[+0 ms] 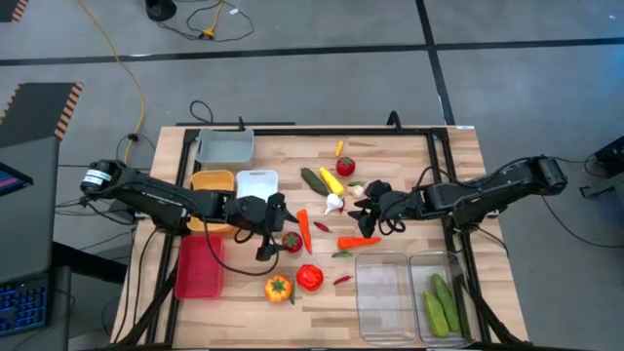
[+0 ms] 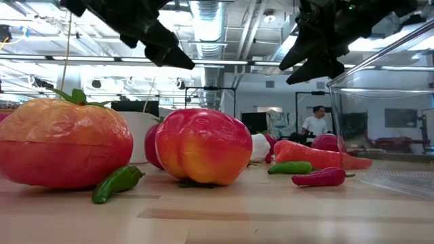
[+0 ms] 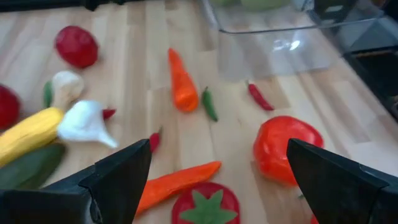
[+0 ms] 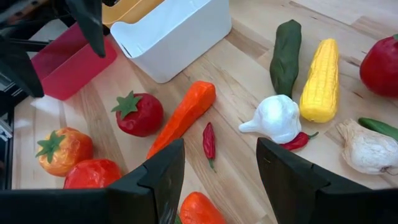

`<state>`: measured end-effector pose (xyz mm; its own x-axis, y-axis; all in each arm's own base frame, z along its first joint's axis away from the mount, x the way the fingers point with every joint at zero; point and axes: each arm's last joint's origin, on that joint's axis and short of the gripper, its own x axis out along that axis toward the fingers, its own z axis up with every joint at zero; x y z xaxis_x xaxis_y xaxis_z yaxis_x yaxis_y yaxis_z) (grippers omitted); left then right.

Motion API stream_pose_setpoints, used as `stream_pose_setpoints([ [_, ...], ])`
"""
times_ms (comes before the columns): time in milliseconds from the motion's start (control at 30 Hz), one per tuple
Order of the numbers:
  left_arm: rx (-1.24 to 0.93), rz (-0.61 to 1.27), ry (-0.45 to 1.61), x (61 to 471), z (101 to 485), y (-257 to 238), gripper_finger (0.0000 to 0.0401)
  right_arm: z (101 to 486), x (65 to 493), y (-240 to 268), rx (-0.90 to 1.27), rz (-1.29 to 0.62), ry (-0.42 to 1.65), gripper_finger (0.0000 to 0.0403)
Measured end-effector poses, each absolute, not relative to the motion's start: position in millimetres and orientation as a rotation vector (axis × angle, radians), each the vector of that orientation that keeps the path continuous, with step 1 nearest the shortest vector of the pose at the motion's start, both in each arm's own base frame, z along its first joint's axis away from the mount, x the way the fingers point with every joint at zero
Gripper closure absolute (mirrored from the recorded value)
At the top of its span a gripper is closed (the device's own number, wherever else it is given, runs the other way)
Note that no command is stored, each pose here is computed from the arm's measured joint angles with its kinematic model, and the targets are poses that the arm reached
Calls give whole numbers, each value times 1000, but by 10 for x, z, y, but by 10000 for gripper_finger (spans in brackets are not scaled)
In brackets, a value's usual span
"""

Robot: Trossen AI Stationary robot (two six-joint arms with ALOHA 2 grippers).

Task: Sort produce into baskets
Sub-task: Put the bottom red tomato into the red bin

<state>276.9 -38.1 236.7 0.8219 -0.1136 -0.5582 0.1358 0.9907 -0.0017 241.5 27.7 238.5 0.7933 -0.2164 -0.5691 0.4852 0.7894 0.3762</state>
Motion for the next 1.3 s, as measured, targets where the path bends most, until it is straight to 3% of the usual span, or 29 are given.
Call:
stream_pose_setpoints([
  [567,30,-100,648,2770,2446,-373,39,2385,2415,277,539,-397,531,178],
  [767,40,-82,694,2839,2661,-377,39,2385,2415,277,539,-397,530,178],
  [933,87,-94,797,3065,2720,-430,39,2387,2416,277,540,-397,528,178],
  [1300,176,-140,1223,3510,2284,-529,39,2386,2415,277,539,-397,530,178],
])
